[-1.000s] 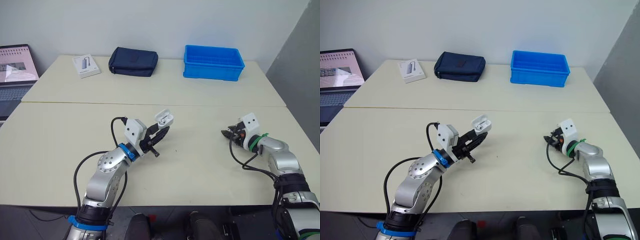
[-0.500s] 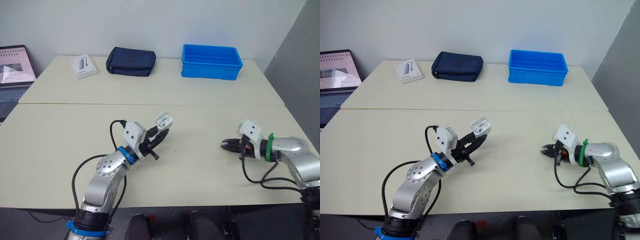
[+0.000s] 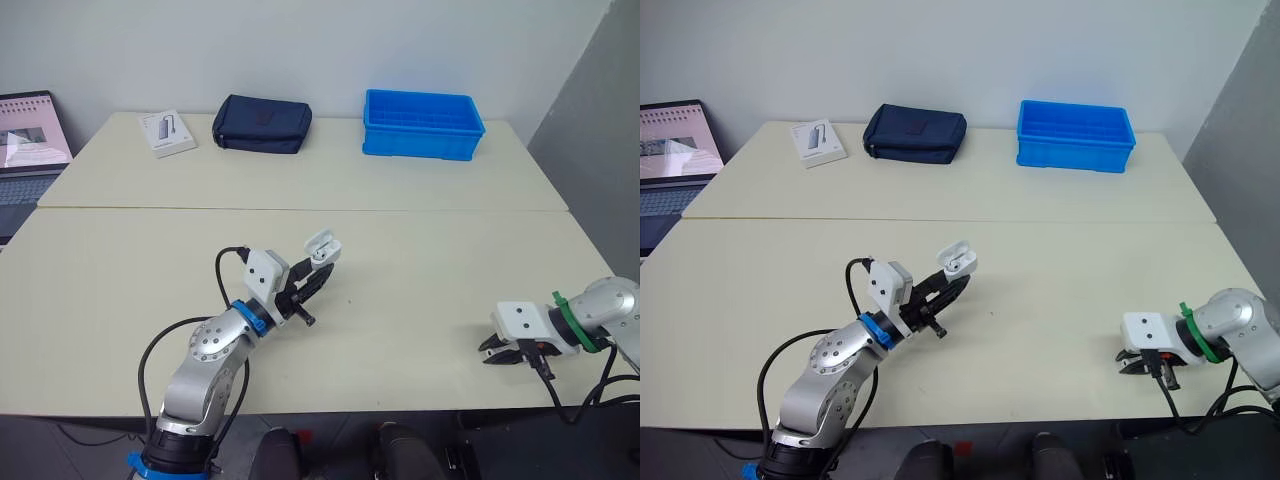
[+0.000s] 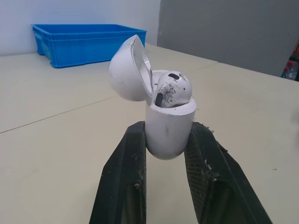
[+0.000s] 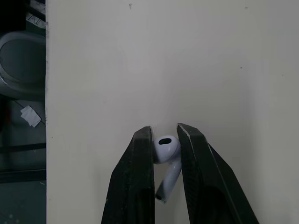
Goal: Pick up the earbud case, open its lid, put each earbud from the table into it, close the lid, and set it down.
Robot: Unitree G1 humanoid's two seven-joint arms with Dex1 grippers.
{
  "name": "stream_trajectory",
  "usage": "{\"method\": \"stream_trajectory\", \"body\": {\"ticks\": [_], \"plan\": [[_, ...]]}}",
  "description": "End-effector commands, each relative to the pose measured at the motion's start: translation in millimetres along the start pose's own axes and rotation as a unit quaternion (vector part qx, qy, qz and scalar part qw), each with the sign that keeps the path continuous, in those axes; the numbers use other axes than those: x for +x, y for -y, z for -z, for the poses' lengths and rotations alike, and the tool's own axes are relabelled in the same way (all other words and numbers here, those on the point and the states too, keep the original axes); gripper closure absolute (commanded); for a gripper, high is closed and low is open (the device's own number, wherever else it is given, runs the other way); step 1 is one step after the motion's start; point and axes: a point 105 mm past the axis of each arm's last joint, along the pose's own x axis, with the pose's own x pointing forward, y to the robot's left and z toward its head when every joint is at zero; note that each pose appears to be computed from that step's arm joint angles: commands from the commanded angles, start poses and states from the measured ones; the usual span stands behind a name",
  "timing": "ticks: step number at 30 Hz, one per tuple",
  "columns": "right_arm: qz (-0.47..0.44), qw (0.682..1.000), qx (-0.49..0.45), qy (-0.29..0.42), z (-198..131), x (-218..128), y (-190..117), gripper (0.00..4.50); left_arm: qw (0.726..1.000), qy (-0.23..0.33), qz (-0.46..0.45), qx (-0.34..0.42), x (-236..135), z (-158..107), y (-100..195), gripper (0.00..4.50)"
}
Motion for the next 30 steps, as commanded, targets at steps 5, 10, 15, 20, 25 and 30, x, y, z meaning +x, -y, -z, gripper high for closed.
{"method": "stream_trajectory", "body": {"ticks": [5,10,15,20,25,30], "plan": [[0.003,1.000,-0.004,-0.007,3,12,4,4.11,1.000,0.023,0.002,0.014,1,-15,4,3.73],[0.006,1.000,-0.005,-0.008,7,14,5,2.42,1.000,0.022,0.001,0.014,0,-15,3,3.73],[0.028,0.999,-0.020,0.009,-1,11,11,0.96,1.000,0.022,-0.001,0.014,0,-15,4,3.73],[0.056,0.998,-0.026,0.024,-18,-10,16,0.96,1.000,0.021,0.001,0.012,0,-14,5,3.73],[0.098,0.995,-0.008,-0.022,-29,-31,15,0.96,1.000,0.019,0.002,0.009,-1,-12,6,3.73],[0.105,0.988,0.042,-0.101,-22,-27,6,0.96,1.000,0.017,0.004,0.004,0,-10,9,3.73]]}}
